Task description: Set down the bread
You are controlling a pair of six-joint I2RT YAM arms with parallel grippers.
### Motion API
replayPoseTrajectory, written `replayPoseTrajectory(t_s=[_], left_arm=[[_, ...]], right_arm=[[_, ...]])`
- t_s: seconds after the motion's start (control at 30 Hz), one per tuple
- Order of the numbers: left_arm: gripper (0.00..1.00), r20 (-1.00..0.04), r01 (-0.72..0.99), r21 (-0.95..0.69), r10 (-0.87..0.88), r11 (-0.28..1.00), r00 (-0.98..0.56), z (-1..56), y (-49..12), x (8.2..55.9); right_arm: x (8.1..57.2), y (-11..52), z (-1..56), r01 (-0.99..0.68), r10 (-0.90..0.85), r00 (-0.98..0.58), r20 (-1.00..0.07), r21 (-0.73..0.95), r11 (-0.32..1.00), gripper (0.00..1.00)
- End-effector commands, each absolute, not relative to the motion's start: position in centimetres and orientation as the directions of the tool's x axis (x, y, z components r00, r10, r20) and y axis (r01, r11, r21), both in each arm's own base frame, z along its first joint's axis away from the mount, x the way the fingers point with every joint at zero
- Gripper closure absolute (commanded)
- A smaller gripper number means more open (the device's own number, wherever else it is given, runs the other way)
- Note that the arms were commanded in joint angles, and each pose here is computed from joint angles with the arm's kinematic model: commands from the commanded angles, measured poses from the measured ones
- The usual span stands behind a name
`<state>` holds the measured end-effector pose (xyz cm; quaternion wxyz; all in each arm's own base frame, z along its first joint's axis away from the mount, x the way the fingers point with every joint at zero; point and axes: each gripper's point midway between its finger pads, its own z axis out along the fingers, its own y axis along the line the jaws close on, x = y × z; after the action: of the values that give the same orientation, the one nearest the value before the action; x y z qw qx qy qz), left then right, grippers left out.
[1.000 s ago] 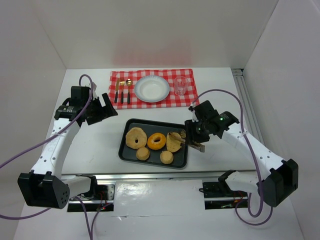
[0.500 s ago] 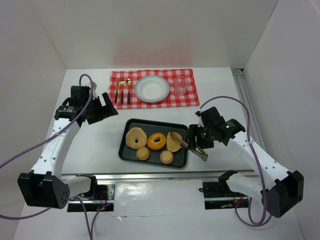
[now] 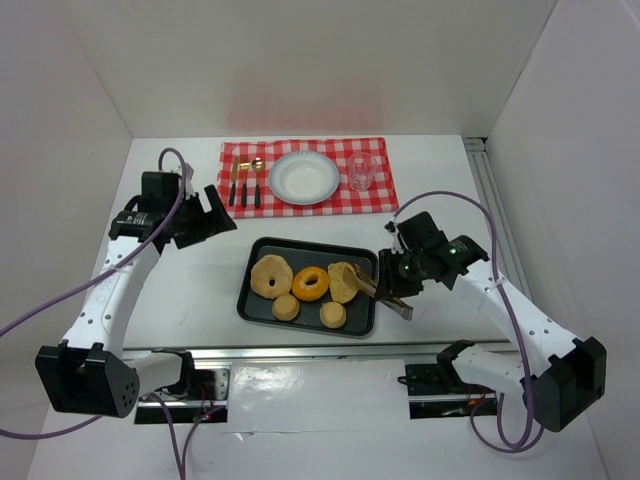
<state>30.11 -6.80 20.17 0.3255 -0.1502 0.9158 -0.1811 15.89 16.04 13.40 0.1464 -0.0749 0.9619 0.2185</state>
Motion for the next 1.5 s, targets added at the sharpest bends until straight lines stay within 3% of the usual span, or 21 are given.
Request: replayPoseTrajectory(t_s=[0.0,0.2,0.33,0.5,0.83,1.1,1.47], left_arm=[[0.03,-0.558,-0.141,-0.452,-0.403,0.881,-0.725,20.8,-7.0,30.5],[0.03,-0.558,-0.141,-0.452,-0.403,0.881,-0.725,20.6,-7.0,30.5],[0.03,-0.558,-0.141,-0.452,-0.403,0.881,-0.725,20.6,-7.0,30.5],[0.03,-0.565,-0.14,-0.441,-0.395,0.887,-0.724,20.5,-6.8,30.6],[0.03,-0.55,-0.145,-0.451,-0.402,0.881,-0.732,19.8,-7.0,30.7],[0.03,-0.556,-0.173,-0.424,-0.406,0.889,-0.725,19.5,-6.3,30.7],[0.03,-0.56,-0.179,-0.417,-0.407,0.891,-0.722,19.7,-6.2,30.7]], right_arm=[[17.8,16.7,16.5,-0.246,-0.065,-0.908,-0.415,0.398,0.884,0.63],[19.2,15.7,19.7,-0.211,-0.019,-0.877,-0.48,0.349,0.913,0.84],[20.1,16.0,22.1,-0.229,-0.016,-0.854,-0.521,0.347,0.909,0.89],[22.1,17.1,24.5,-0.267,-0.017,-0.816,-0.578,0.351,0.897,0.89],[35.0,24.4,28.3,-0.402,0.028,-0.635,-0.772,0.362,0.841,0.9],[43.6,27.2,25.0,-0.386,0.095,-0.659,-0.746,0.444,0.809,0.9],[47.6,26.5,20.1,-0.291,0.237,-0.65,-0.722,0.525,0.8,0.9]])
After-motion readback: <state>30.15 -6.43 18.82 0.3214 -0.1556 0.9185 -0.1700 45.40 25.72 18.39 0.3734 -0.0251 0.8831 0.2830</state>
